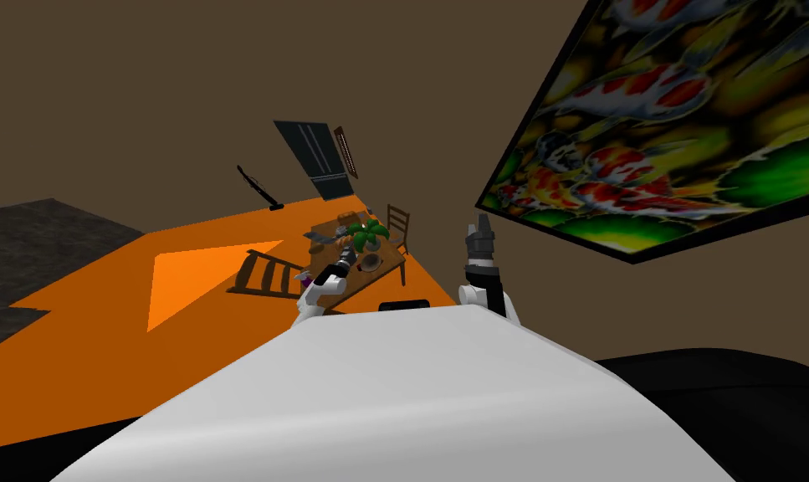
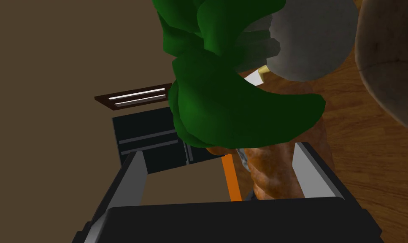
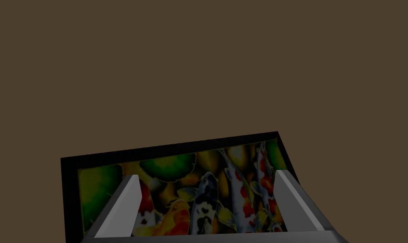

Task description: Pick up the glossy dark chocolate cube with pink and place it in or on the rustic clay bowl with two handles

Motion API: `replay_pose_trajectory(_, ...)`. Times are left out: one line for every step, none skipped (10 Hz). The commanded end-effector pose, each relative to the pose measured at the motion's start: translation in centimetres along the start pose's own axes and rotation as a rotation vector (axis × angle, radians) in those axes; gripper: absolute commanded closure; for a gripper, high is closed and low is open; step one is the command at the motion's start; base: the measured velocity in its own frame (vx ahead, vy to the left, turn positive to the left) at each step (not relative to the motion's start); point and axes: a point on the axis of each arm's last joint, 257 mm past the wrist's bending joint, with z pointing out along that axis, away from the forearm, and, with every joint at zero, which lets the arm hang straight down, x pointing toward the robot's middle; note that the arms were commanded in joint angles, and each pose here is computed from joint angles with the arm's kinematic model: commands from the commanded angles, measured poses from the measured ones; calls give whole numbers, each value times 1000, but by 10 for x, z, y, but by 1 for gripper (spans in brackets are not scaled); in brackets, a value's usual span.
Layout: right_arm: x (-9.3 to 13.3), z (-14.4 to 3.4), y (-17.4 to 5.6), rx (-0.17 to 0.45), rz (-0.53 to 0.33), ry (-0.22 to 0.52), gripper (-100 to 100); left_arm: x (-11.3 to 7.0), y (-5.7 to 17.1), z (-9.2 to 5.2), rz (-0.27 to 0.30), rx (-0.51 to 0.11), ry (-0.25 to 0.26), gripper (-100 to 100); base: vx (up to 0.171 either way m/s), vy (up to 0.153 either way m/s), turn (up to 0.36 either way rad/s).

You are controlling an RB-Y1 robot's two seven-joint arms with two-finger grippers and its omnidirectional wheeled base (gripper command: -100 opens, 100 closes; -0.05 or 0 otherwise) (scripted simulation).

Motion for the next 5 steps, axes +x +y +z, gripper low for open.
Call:
replay_pose_trajectory(0,0,0,0,0,0,0,-12,22,5,-25,-75,-11,-100,-37,66,-156)
replay_pose_trajectory(0,0,0,0,0,0,0,-13,26,5,-25,-86,-12,-100,-27,58,-77)
replay_pose_trajectory(0,0,0,0,0,0,0,-25,42,9,-50,-142,-24,-100,-20,54,-158)
replay_pose_trajectory(0,0,0,0,0,0,0,-26,47,8,-50,-155,-26,-100,-16,44,-70)
replay_pose_trajectory(0,0,0,0,0,0,0,-37,60,11,-78,-206,-39,-100,-16,50,-143)
